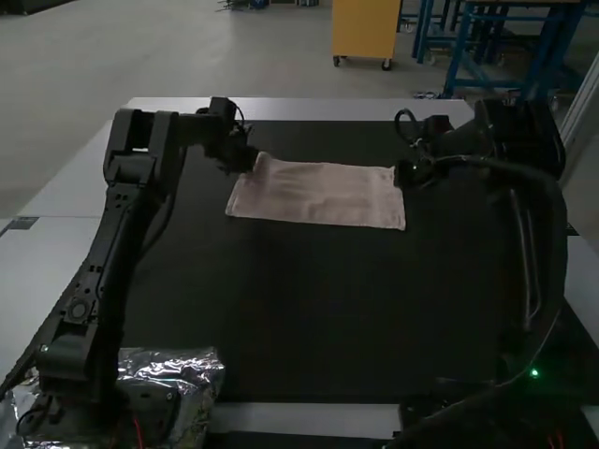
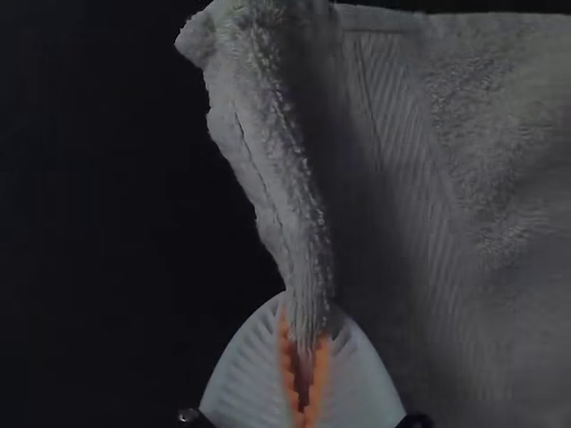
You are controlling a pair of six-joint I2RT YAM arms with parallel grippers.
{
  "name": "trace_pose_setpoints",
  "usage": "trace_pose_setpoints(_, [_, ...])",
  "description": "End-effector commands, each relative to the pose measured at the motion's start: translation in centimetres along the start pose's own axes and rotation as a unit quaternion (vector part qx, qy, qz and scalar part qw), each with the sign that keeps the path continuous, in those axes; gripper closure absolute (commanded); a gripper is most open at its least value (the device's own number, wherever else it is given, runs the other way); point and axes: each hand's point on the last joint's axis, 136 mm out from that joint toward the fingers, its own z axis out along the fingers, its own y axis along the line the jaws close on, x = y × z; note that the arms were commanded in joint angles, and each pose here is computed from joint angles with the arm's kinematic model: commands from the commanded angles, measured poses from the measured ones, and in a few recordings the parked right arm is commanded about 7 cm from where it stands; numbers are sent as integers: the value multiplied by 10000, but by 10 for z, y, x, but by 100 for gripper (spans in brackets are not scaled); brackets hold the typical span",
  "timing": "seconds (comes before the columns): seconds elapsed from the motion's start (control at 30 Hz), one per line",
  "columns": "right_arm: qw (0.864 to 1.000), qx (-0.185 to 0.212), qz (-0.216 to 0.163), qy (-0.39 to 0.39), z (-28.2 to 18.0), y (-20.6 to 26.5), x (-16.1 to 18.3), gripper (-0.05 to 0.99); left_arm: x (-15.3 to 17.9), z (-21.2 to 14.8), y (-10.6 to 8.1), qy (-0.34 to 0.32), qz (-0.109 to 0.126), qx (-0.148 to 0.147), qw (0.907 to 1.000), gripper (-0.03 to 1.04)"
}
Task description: Fold the towel.
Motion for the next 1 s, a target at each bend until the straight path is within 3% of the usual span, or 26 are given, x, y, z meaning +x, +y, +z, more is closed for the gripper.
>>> trace_pose_setpoints(0.0, [9984,-95,-97,-550,-40,9,-52,96,-39,-36,1,-420,41,18,9991,99])
trace_pose_setpoints(0.53, [9982,-59,-71,-596,-68,0,-62,96,-25,-60,15,-231,-107,-21,9997,99])
trace_pose_setpoints(0.97, [9989,-302,-19,-358,-104,18,-40,96,-7,-97,0,-231,-65,4,9997,99])
